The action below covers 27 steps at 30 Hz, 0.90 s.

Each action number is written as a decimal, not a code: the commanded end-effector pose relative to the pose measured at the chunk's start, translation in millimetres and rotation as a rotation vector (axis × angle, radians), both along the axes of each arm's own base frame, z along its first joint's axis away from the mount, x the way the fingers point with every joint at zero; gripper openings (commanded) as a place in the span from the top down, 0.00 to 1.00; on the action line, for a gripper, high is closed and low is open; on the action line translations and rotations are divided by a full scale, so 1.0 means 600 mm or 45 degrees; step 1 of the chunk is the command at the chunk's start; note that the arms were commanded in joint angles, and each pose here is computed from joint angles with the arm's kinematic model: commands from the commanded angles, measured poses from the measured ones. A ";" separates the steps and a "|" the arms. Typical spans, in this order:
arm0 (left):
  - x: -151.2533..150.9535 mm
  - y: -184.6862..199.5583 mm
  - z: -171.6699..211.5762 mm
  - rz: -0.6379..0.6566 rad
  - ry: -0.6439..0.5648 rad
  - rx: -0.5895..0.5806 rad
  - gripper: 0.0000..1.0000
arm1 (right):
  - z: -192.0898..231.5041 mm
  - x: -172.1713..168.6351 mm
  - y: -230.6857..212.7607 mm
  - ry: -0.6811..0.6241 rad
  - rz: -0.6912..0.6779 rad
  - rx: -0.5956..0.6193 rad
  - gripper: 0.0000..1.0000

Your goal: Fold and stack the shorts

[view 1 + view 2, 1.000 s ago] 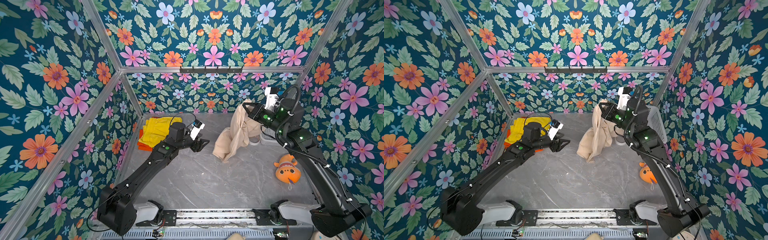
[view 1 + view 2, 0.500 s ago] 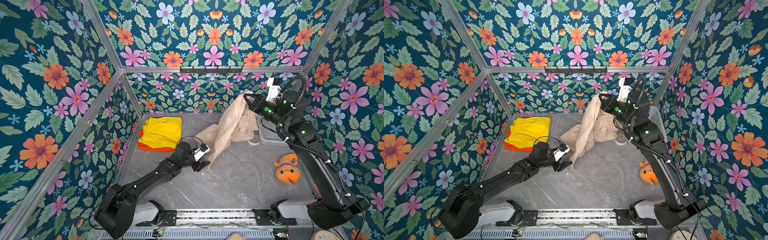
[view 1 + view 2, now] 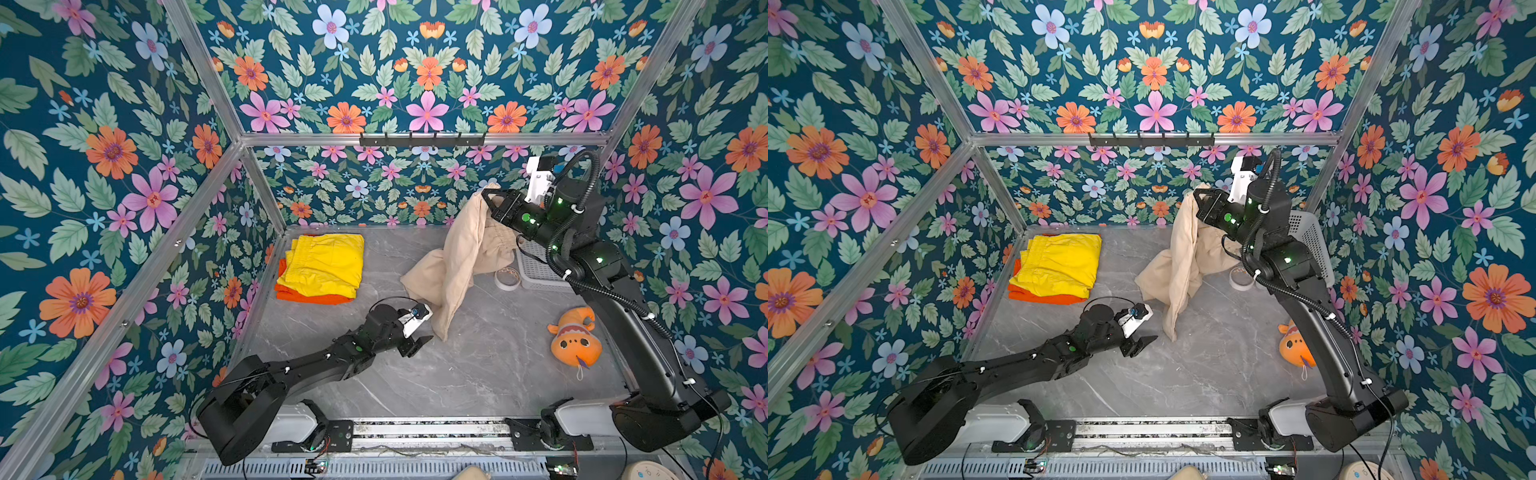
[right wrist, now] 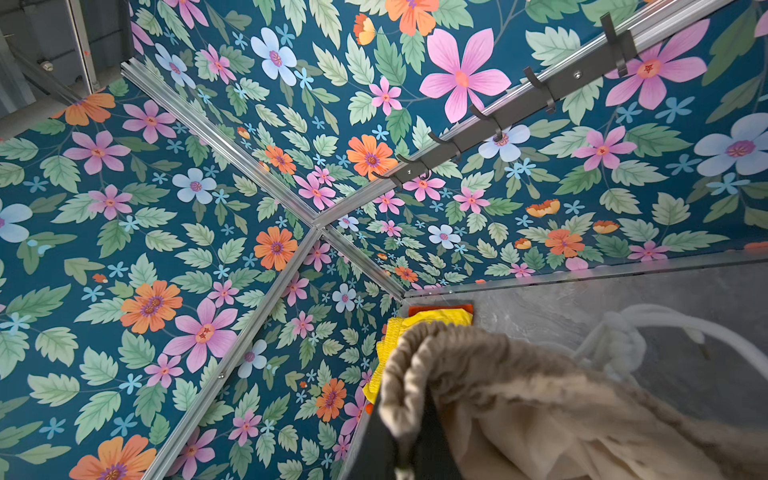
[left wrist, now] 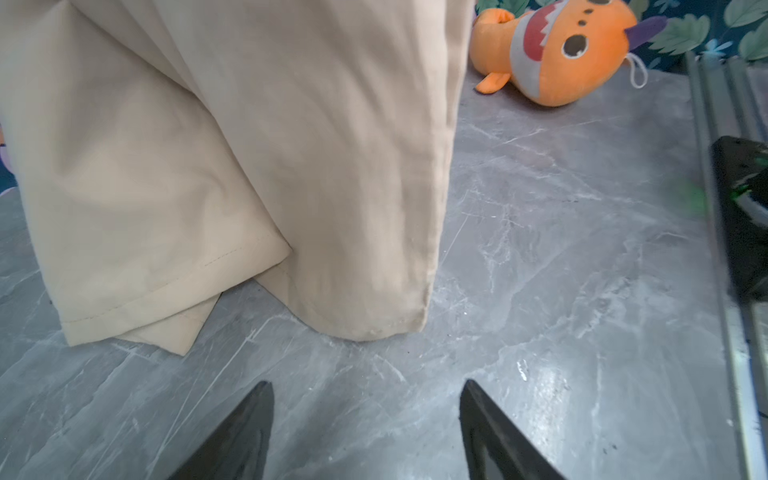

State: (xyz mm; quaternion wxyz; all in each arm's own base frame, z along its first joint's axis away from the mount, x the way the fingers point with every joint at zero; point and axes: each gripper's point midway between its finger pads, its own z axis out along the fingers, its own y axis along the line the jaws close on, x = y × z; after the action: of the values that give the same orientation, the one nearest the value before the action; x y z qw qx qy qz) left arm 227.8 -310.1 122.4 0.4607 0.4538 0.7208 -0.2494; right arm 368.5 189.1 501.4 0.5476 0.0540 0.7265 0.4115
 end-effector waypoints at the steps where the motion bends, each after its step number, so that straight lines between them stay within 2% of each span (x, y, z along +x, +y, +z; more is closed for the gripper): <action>1: 0.011 -0.016 0.022 0.078 -0.055 -0.096 0.28 | 0.019 0.002 -0.002 -0.053 -0.018 0.015 1.00; 6: -0.004 -0.052 0.015 0.085 -0.054 -0.130 0.28 | 0.016 0.006 -0.002 -0.047 -0.024 0.016 1.00; 15: 0.042 -0.068 -0.016 0.415 0.019 -0.193 0.27 | 0.017 0.003 0.008 -0.050 -0.009 0.026 1.00; 18: 0.058 -0.059 -0.024 0.526 0.032 -0.230 0.30 | 0.019 0.002 0.010 -0.051 -0.004 0.029 1.00; 21: 0.061 -0.065 -0.031 0.537 0.055 -0.248 0.32 | 0.021 0.001 0.011 -0.055 -0.003 0.034 1.00; 27: 0.074 -0.059 -0.040 0.627 0.072 -0.296 0.42 | 0.024 -0.003 0.012 -0.059 0.005 0.046 1.00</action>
State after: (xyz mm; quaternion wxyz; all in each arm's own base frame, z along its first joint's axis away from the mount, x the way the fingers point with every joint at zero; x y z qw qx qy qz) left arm 263.7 -346.0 85.0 0.5132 0.2439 0.7953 -0.2114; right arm 368.9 198.0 497.4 0.5415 0.0535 0.7297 0.4140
